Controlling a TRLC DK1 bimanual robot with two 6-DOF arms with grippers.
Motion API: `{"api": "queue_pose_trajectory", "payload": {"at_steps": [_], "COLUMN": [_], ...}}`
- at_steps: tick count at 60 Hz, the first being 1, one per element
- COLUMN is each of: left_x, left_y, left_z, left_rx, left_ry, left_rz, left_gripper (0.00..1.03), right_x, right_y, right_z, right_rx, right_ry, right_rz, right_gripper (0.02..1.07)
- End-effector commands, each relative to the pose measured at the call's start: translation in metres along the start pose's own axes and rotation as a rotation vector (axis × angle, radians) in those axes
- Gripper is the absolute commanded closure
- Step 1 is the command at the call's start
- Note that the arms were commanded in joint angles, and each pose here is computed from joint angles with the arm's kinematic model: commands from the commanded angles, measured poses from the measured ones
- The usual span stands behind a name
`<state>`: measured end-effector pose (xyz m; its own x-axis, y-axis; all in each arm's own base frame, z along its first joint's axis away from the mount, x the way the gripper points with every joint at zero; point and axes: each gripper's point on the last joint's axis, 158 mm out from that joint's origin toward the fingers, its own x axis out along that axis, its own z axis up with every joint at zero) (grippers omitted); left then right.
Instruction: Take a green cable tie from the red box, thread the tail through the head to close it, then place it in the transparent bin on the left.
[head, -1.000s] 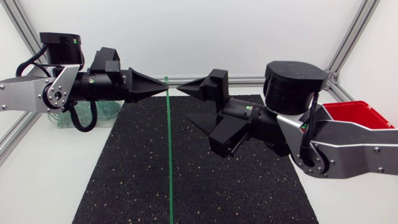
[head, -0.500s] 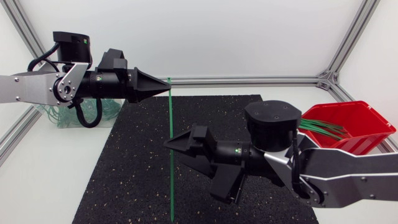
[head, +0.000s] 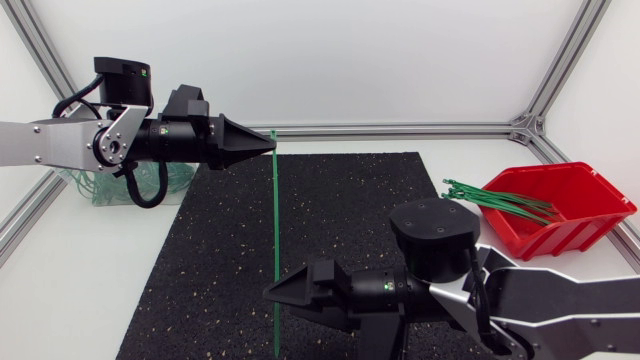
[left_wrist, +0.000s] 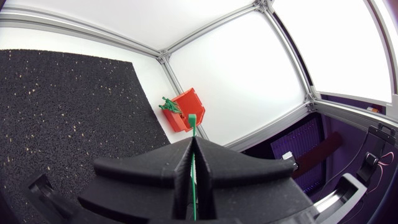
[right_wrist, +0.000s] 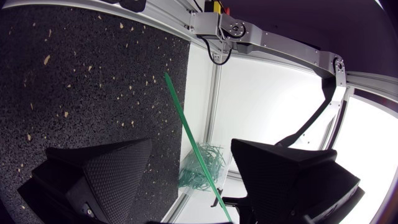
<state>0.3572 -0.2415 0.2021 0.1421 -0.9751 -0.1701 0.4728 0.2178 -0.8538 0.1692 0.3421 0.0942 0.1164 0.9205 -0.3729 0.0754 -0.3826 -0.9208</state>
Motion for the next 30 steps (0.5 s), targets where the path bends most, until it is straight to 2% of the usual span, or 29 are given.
{"api": "queue_pose_trajectory", "payload": {"at_steps": [1, 6, 11, 14, 15, 18, 30], "left_x": [0.003, 0.004, 0.004, 0.004, 0.005, 0.006, 0.007], "left_y": [-0.003, -0.003, -0.003, -0.002, -0.002, -0.001, -0.004], "left_z": [0.003, 0.002, 0.002, 0.001, -0.001, -0.003, -0.005], "left_rx": [0.014, 0.011, 0.012, 0.009, 0.009, 0.008, 0.011], "left_ry": [0.015, 0.017, 0.018, 0.019, 0.021, 0.025, 0.032], "left_rz": [-0.020, -0.021, -0.020, -0.020, -0.020, -0.021, -0.024], "left_gripper": [0.99, 0.99, 0.99, 0.99, 0.99, 0.99, 0.99], "right_x": [-0.001, 0.000, 0.000, 0.000, 0.000, 0.001, 0.002], "right_y": [0.009, 0.010, 0.012, 0.016, 0.017, 0.016, 0.010], "right_z": [0.012, 0.018, 0.024, 0.026, 0.026, 0.029, 0.034], "right_rx": [-0.008, -0.007, -0.004, 0.002, 0.003, 0.000, -0.013], "right_ry": [-0.033, -0.047, -0.066, -0.073, -0.074, -0.085, -0.108], "right_rz": [0.020, 0.022, 0.028, 0.037, 0.039, 0.034, 0.012], "right_gripper": [0.21, 0.24, 0.46, 0.49, 0.56, 0.68, 0.97]}}
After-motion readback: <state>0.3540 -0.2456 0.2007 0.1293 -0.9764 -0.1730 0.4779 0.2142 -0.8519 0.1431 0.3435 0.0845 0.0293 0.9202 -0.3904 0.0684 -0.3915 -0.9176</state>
